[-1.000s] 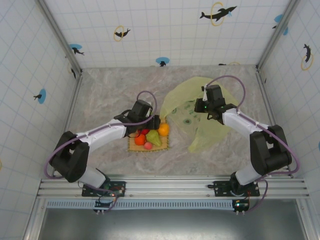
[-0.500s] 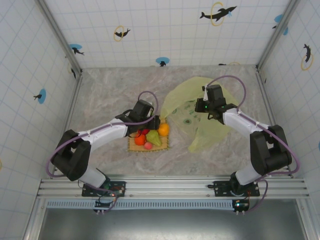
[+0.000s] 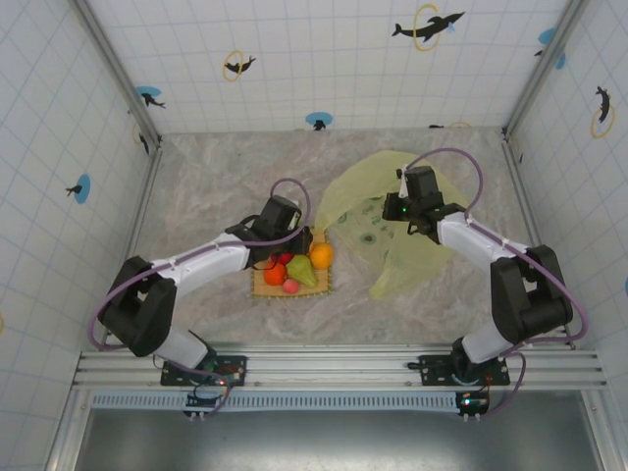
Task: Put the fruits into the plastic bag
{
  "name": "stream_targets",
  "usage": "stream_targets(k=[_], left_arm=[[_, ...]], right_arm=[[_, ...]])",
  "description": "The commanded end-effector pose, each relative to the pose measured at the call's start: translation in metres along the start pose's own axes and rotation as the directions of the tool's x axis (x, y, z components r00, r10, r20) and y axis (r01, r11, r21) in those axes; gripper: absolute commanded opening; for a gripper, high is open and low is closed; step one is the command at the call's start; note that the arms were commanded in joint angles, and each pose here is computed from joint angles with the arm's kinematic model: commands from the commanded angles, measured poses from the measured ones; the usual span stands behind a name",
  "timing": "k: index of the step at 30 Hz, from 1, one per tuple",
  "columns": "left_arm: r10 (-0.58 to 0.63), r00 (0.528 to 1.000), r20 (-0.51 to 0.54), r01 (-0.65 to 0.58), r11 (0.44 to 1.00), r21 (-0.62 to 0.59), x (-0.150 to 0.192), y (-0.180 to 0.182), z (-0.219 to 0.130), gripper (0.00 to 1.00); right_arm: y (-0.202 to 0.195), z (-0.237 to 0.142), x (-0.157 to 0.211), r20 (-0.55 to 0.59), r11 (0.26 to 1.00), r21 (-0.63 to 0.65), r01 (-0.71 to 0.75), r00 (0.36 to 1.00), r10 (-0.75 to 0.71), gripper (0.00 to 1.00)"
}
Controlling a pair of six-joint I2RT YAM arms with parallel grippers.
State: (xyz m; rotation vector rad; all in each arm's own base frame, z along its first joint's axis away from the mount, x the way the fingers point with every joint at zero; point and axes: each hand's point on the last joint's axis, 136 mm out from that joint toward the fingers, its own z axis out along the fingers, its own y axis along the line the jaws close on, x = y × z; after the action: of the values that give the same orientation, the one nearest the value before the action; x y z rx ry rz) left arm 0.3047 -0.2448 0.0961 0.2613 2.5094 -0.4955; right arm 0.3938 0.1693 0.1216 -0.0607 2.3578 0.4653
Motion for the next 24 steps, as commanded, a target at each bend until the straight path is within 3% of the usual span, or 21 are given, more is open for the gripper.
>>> stream_targets(k=[1, 7, 11, 17, 24], left_arm=[[0.015, 0.998, 0.053, -0.016, 1.0, 0.011, -0.008, -0.003, -0.011, 0.53], [0.02, 0.996, 0.09, -0.02, 1.0, 0.009, -0.014, -0.002, -0.022, 0.49], [0.021, 0.985, 0.169, -0.028, 0.999, 0.04, -0.023, -0.006, -0.042, 0.46], [-0.002, 0.967, 0.253, -0.058, 0.971, 0.23, -0.013, -0.027, -0.074, 0.43], [0.012, 0.957, 0.291, -0.152, 0.871, 0.467, 0.008, -0.069, -0.096, 0.4]], right_arm=[[0.006, -0.005, -0.02, 0.044, 1.0, -0.013, 0.003, 0.999, -0.003, 0.0], [0.006, -0.008, -0.024, 0.054, 1.0, -0.011, 0.0, 0.999, 0.001, 0.0], [0.01, -0.009, -0.026, 0.053, 0.999, -0.029, -0.014, 0.998, 0.016, 0.0], [0.007, -0.007, -0.023, 0.018, 1.0, -0.01, -0.014, 1.0, 0.014, 0.0], [0.009, -0.002, -0.022, -0.019, 1.0, -0.014, -0.015, 1.0, 0.015, 0.0]])
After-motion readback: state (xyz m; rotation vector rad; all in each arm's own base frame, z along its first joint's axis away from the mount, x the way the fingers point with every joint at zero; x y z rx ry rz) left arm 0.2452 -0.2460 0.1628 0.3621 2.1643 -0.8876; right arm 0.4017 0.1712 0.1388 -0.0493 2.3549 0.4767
